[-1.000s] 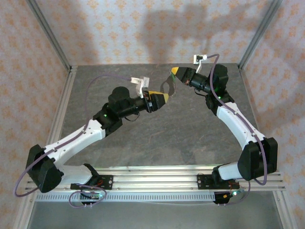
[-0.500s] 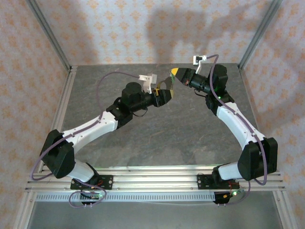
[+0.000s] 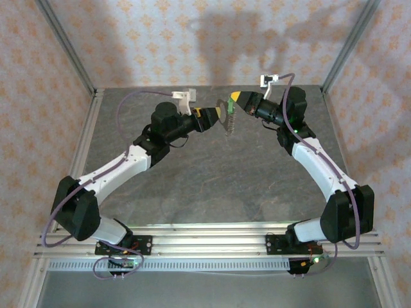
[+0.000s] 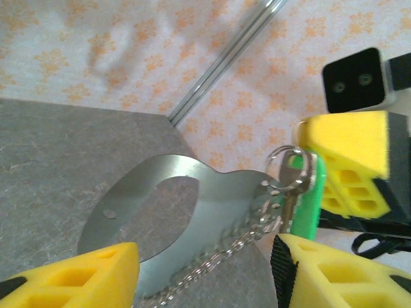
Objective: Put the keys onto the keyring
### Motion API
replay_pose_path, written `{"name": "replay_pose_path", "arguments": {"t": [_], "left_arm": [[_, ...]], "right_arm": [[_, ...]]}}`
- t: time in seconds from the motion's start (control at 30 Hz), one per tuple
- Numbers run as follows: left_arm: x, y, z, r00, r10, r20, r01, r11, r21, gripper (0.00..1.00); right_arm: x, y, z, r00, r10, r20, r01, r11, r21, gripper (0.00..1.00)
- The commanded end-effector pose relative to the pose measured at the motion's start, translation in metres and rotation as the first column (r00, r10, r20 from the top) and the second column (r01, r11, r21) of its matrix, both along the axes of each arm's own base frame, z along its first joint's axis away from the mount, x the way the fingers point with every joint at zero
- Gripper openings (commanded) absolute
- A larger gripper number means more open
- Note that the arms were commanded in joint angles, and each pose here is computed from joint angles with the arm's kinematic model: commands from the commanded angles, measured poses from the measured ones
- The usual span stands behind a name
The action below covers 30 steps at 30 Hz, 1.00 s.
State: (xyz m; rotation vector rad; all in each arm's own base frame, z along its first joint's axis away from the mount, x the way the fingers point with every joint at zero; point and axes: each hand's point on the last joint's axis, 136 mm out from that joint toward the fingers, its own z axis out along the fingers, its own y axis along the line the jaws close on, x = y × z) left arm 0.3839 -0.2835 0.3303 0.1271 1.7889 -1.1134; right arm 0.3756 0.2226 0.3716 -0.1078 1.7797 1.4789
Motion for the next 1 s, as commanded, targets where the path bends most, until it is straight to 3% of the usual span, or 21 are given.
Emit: {"name": "replay_pose_path", "arguments": {"t": [0.0, 0.27, 0.47, 0.63, 0.77, 0.97], "left_arm": [[-0.016, 0.004, 0.016, 0.997, -0.033, 0.070, 0.031, 0.999, 0.031, 0.58], [-0.035, 0.003, -0.017, 0.997, -0.009, 0.074, -0.006, 0.981, 0.192, 0.58], [-0.039, -0.011, -0.029, 0.992, 0.032, 0.121, -0.062, 0.966, 0.250, 0.58], [-0.030, -0.015, -0.033, 0.983, 0.118, 0.141, -0.150, 0.959, 0.242, 0.58], [-0.023, 0.001, -0.030, 0.964, 0.208, 0.164, -0.243, 0.942, 0.233, 0.59], [-0.028, 0.027, -0.008, 0.952, 0.262, 0.156, -0.286, 0.945, 0.161, 0.60]], "right_arm": [[-0.009, -0.003, 0.033, 0.996, -0.004, 0.085, 0.002, 1.000, 0.028, 0.00], [-0.008, 0.000, 0.042, 0.996, -0.011, 0.093, 0.007, 0.999, 0.043, 0.00], [-0.007, 0.002, 0.048, 0.995, -0.042, 0.090, 0.036, 0.997, 0.062, 0.00], [-0.010, 0.010, 0.050, 0.995, -0.051, 0.088, 0.045, 0.997, 0.070, 0.00], [-0.012, 0.010, 0.049, 0.994, -0.046, 0.098, 0.041, 0.998, 0.049, 0.00], [-0.021, 0.009, 0.042, 0.992, -0.020, 0.121, 0.023, 0.999, -0.024, 0.00]]}}
